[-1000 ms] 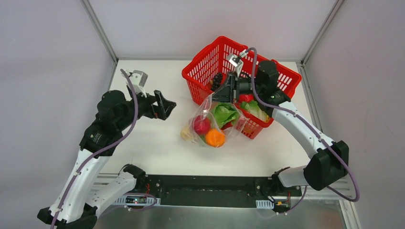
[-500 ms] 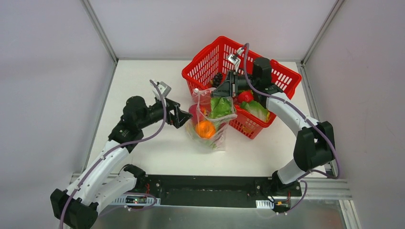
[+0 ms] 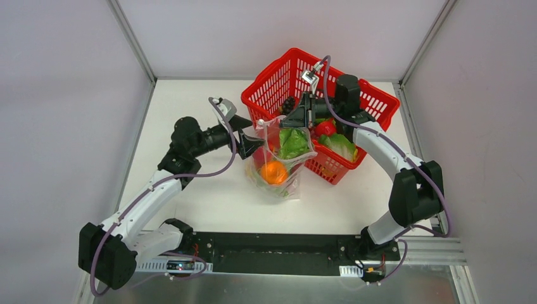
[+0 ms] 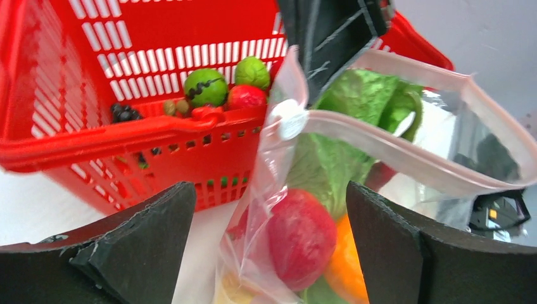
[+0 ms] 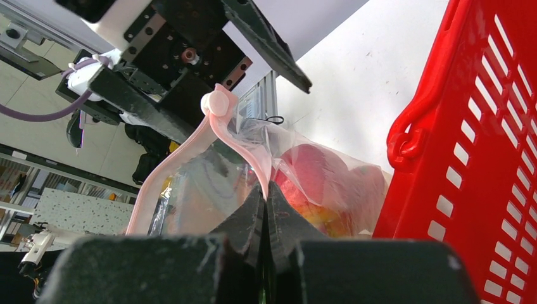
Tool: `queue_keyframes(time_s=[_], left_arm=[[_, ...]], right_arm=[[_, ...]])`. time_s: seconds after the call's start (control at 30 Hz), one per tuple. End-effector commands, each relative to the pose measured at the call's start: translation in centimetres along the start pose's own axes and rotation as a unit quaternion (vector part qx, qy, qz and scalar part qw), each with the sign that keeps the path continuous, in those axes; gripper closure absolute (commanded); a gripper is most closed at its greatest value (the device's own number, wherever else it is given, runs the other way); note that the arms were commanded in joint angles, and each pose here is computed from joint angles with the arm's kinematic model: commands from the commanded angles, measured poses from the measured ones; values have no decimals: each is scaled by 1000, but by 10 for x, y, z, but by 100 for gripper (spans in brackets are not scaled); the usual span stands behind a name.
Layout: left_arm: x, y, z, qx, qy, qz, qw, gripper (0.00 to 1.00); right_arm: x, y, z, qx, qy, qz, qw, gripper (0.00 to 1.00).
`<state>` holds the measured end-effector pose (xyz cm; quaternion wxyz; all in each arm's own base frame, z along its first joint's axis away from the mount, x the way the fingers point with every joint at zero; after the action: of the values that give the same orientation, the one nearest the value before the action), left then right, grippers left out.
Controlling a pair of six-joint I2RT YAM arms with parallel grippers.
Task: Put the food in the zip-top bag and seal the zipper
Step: Adjust the zipper food storage bag at the center of the board.
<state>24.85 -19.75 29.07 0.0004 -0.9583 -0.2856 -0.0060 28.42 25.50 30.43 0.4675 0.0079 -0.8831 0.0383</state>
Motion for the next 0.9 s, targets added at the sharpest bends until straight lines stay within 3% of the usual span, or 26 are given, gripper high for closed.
queue_keyframes(time_s=[0.0, 0.2, 0.43, 0.73, 0.87], left_arm=[[-13, 1, -25, -21, 67, 91, 993, 12], [-10, 9, -26, -22, 70, 107, 992, 33], [-10, 16, -27, -34, 72, 123, 989, 51], [-11, 8, -25, -8, 73, 115, 991, 100], [-10, -1, -26, -2, 84, 90, 992, 100]], right_arm=[[18, 0, -6, 13, -31, -26, 999, 100], [22, 3, -3, 22, -32, -33, 999, 100], [23, 9, 0, 28, -25, -34, 999, 100], [23, 10, -1, 17, -26, -15, 999, 98], [28, 8, -4, 6, -35, 1, 999, 93]])
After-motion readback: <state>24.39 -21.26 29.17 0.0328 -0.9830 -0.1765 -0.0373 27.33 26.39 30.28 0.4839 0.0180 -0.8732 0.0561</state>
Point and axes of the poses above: each gripper's point midway between its finger pads, its own y axis out along the fingers, its own x axis along the line the jaws close on, z = x × y, the point moved 5 cm from there along -y, back along the fingers, and after that the axes turned 11 degrees about y, right-handed, at the moved point
